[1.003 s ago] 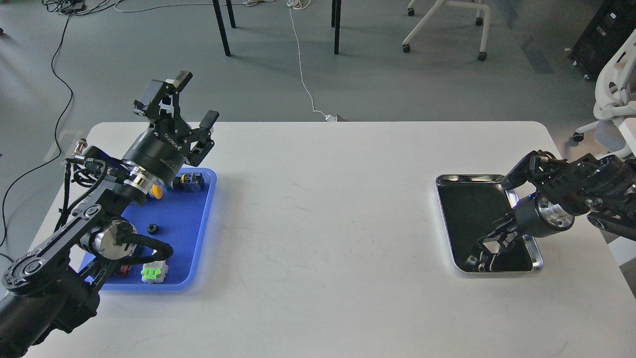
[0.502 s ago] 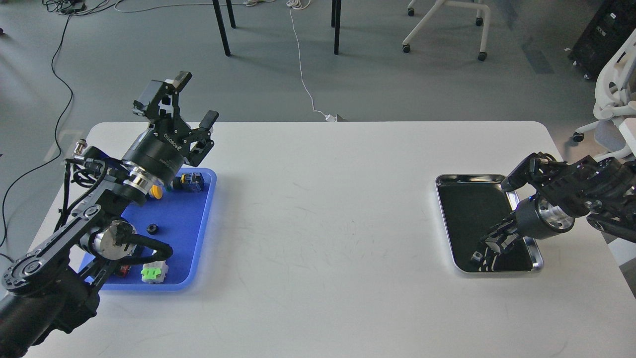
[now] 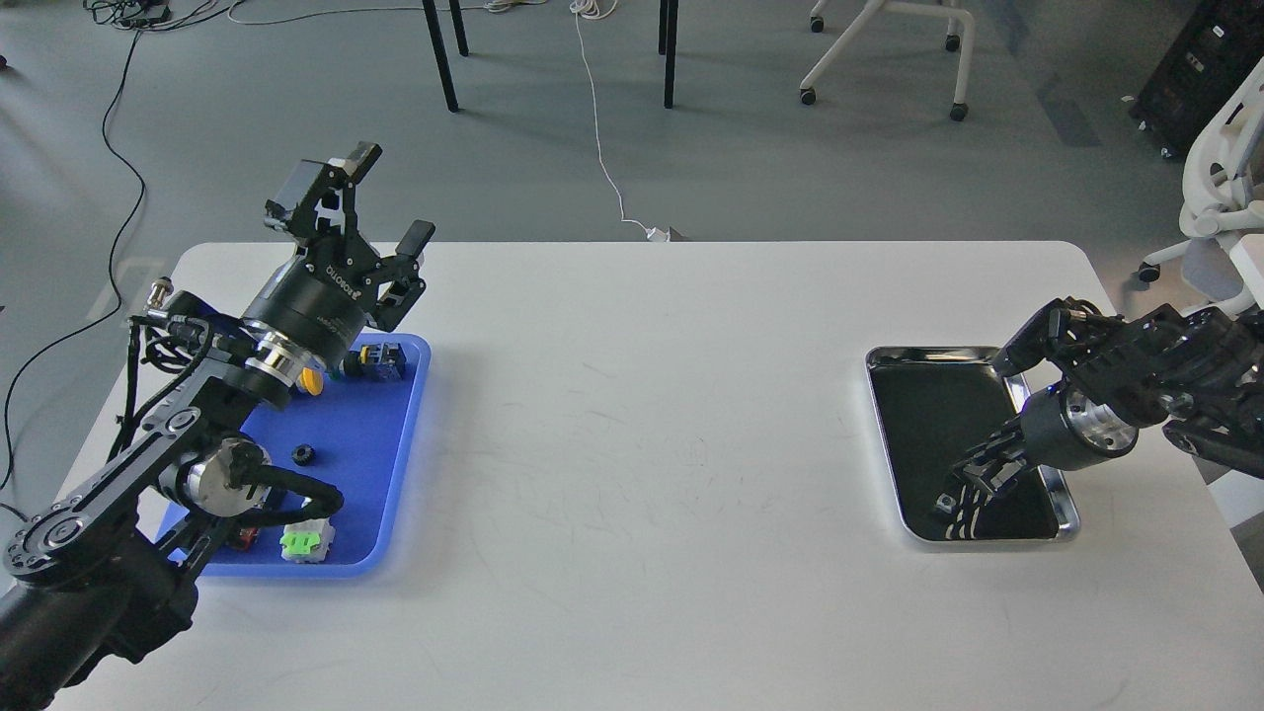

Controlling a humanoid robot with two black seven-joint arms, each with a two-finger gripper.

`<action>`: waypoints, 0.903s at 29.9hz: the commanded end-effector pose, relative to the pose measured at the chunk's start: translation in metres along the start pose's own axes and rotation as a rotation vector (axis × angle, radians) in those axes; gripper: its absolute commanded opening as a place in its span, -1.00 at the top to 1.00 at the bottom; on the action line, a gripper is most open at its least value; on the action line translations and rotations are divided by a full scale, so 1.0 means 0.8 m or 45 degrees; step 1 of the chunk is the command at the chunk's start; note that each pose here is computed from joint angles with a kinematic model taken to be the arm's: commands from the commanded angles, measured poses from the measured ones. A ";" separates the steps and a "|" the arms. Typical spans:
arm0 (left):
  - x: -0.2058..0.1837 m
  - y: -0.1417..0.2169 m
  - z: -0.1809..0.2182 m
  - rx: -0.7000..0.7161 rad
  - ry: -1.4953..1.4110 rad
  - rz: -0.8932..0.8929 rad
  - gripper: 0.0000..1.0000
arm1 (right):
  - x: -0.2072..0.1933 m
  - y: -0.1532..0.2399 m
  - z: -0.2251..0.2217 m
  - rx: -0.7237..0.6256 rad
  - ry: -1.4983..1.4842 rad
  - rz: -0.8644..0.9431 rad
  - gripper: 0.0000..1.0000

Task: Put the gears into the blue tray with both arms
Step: 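Lower the right gripper into the metal tray and grasp another black piece, then carry the black piece toward the table centre and release it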

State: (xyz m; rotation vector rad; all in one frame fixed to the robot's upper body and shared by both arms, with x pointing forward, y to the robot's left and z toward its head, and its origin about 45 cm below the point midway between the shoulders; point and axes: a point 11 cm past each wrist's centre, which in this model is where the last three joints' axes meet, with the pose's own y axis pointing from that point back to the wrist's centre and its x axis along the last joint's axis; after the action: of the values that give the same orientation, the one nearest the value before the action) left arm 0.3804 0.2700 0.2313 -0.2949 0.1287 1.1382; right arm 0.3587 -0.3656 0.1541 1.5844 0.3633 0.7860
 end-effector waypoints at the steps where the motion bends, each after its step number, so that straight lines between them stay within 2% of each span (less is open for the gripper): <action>1: -0.001 0.000 0.000 0.000 0.000 -0.002 -0.96 | 0.009 0.005 -0.001 0.003 0.002 0.025 0.66; 8: 0.000 0.000 0.000 -0.001 0.000 0.000 -0.96 | 0.092 0.049 -0.029 0.074 0.042 0.196 0.68; 13: 0.000 0.000 0.000 -0.003 0.001 0.000 -0.96 | 0.165 0.060 -0.087 0.197 0.122 0.283 0.68; 17: -0.003 -0.001 -0.001 -0.005 0.011 -0.005 -0.96 | 0.204 0.033 -0.151 0.330 0.194 0.309 0.65; 20: -0.001 -0.002 0.002 -0.014 0.011 0.000 -0.96 | 0.213 0.009 -0.192 0.425 0.205 0.342 0.64; 27: 0.000 -0.001 0.003 -0.019 0.012 0.005 -0.96 | 0.215 -0.044 -0.236 0.463 0.292 0.349 0.64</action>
State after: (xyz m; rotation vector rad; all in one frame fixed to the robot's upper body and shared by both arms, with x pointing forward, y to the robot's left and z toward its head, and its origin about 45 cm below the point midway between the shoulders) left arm 0.3809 0.2696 0.2338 -0.3128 0.1292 1.1402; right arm 0.3689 -0.1193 0.1823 1.9092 0.4631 1.1504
